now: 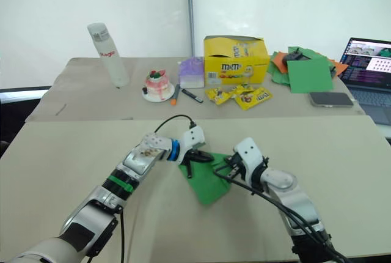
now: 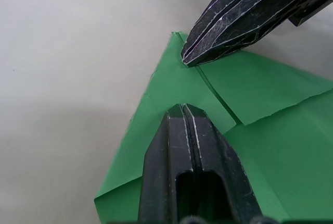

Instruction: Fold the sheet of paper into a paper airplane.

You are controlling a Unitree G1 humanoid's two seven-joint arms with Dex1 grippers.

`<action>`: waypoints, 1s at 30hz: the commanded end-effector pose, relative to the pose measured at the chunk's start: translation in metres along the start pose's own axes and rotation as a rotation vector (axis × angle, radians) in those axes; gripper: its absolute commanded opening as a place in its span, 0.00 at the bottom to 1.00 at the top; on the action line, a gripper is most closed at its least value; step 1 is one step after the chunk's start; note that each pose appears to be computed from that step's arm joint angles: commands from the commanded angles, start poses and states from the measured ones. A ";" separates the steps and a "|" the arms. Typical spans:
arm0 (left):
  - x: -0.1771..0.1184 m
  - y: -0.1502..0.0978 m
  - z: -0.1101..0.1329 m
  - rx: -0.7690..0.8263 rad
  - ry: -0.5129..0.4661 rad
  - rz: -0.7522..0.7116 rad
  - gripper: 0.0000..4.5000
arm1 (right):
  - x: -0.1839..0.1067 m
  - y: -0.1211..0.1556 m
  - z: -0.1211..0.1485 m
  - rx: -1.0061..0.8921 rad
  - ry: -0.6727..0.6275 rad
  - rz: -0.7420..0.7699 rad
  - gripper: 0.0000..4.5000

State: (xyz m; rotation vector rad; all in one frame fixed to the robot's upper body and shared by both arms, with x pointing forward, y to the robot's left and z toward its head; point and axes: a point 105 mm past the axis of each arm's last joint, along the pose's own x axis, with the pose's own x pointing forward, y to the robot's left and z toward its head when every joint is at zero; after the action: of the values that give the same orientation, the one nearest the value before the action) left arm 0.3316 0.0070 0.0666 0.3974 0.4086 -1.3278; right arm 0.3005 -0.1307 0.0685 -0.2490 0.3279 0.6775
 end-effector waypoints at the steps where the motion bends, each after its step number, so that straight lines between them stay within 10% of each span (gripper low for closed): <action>1: 0.002 -0.004 -0.018 -0.035 0.054 -0.003 0.00 | -0.002 -0.004 0.031 -0.021 -0.102 -0.020 0.00; 30: 0.002 -0.001 -0.014 -0.063 0.032 0.031 0.00 | -0.007 -0.033 -0.011 -0.001 0.064 -0.215 0.00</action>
State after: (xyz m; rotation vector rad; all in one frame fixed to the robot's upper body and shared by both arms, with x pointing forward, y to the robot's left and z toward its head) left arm 0.3327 0.0071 0.0664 0.3684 0.4107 -1.2918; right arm 0.3129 -0.1515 0.0679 -0.3139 0.3302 0.5130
